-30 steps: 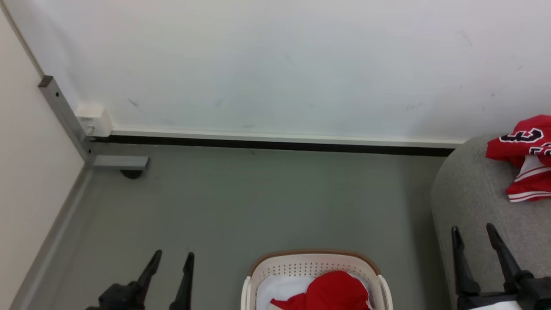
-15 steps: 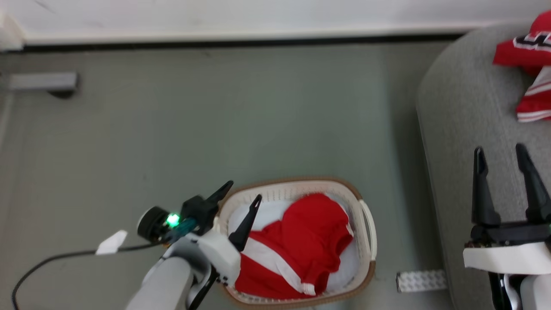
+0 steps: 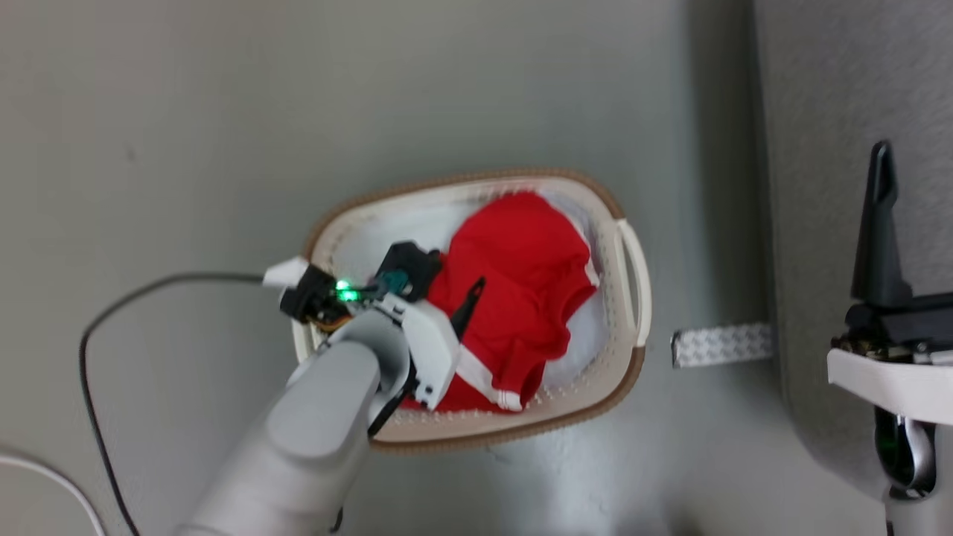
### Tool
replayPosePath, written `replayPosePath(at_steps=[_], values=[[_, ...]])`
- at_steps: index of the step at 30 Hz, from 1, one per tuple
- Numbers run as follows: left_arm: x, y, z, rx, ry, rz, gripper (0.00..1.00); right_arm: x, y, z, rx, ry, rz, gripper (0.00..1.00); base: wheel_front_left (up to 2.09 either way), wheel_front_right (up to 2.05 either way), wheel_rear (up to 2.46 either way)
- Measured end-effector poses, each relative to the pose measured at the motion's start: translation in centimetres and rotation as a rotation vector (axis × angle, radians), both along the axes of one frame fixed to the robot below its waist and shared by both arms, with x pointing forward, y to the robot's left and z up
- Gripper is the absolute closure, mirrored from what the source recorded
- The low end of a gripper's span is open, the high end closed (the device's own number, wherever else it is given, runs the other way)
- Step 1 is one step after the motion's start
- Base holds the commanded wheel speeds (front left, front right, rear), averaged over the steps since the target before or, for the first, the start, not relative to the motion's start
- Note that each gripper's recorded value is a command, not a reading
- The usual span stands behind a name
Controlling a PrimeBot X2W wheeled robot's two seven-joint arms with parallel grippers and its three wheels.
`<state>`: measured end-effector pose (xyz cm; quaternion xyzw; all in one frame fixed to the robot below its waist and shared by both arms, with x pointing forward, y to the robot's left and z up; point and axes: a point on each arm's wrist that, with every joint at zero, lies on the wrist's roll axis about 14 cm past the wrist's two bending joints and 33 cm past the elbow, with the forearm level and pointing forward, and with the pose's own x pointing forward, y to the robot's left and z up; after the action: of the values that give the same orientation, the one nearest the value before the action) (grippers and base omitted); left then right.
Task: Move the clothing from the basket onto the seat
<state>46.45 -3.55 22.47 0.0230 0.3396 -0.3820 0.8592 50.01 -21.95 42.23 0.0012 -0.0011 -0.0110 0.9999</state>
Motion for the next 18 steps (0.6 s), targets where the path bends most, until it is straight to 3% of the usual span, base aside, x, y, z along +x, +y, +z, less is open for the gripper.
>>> replayPosePath(at_steps=[11, 18], values=[[-0.7, -0.3, -8.7, 0.07, 0.216, -0.001, 0.0, 1.8, 1.0, -6.1, -0.011, 0.084, 0.038, 0.0, 0.0, 0.0, 0.0], [-0.5, -1.9, -10.2, 0.026, 0.266, 0.013, 0.0, 1.4, 0.5, -7.5, -0.016, 0.118, 0.03, 0.0, 0.0, 0.0, 0.0]])
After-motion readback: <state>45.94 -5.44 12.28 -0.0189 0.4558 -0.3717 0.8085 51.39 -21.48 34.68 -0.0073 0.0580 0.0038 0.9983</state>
